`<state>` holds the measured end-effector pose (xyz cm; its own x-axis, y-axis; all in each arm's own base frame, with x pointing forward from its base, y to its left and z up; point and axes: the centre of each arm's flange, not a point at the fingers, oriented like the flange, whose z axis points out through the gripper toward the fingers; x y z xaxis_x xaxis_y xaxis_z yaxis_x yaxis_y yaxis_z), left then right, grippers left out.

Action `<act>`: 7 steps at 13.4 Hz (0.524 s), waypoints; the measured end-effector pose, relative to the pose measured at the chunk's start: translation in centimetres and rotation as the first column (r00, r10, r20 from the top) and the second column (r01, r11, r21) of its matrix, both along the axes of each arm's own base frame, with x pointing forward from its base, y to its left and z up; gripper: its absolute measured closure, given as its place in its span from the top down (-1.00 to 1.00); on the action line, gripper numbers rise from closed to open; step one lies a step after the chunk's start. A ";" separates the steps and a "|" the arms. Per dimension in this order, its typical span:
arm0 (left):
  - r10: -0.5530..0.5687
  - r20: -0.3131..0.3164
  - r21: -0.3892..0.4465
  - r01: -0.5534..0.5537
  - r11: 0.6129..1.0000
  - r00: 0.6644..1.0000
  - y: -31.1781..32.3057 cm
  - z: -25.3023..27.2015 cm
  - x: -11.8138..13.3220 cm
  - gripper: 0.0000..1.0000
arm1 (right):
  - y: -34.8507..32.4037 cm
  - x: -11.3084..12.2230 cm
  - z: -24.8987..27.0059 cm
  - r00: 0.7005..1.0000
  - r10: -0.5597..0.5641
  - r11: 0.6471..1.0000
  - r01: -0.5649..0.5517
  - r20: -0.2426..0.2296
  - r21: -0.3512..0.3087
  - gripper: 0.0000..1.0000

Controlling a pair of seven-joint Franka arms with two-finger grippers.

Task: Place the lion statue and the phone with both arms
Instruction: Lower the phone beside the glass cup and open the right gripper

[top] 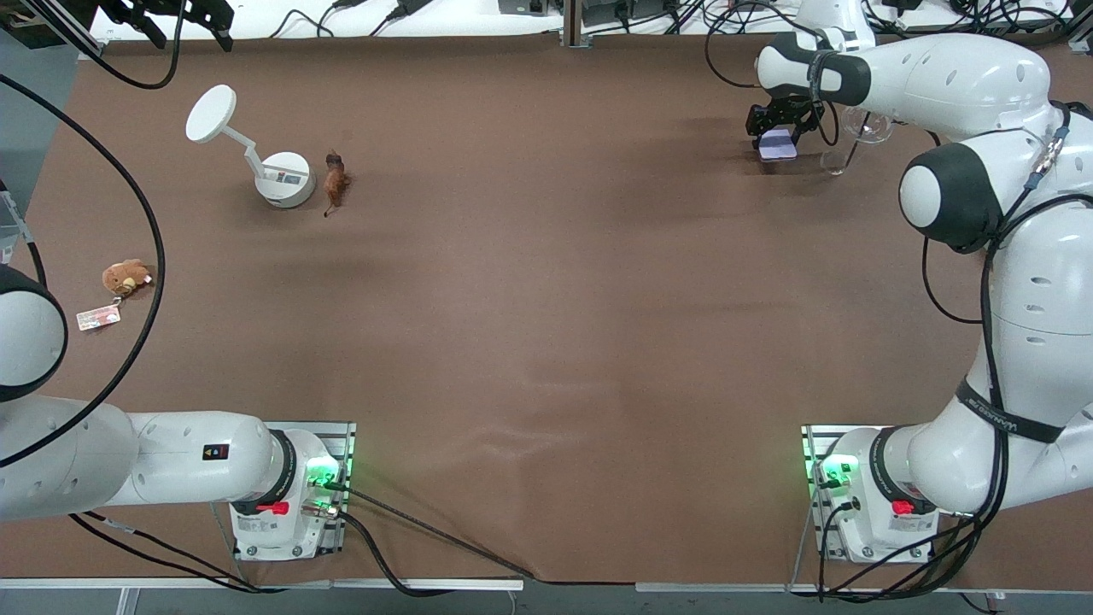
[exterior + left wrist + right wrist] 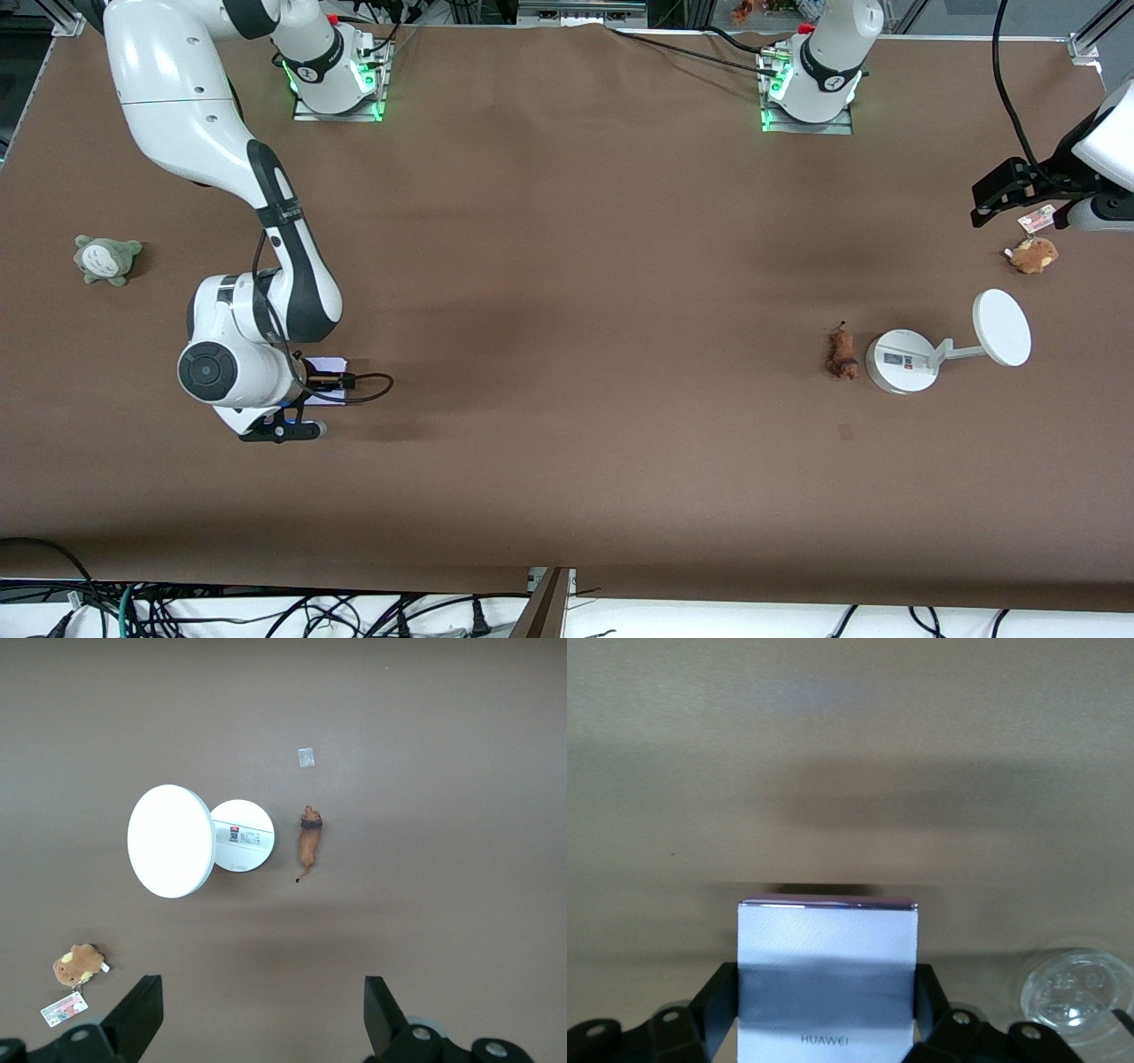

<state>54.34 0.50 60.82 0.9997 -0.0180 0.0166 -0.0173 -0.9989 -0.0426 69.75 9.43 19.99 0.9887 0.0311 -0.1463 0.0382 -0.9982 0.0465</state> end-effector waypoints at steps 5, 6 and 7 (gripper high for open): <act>-0.001 -0.009 0.000 0.001 1.000 1.000 0.0 -0.5 0.3 1.00 | -0.2 -0.3 -1.2 1.000 -0.003 1.000 0.003 -0.018 -0.003 0.67; -0.001 -0.008 0.000 0.001 1.000 1.000 0.0 -0.4 0.3 1.00 | -0.2 -0.4 -1.5 1.000 -0.003 1.000 0.003 -0.021 -0.003 0.67; -0.001 -0.008 0.000 0.001 1.000 1.000 0.0 -0.4 0.3 1.00 | -0.2 -0.4 -1.5 1.000 -0.003 1.000 0.003 -0.021 -0.003 0.67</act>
<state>54.66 0.50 60.40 0.9998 -0.0193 0.0086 -0.0189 -0.9989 -0.0420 69.40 9.20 18.48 0.9855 0.0279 -0.1673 0.0366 -0.9981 0.0489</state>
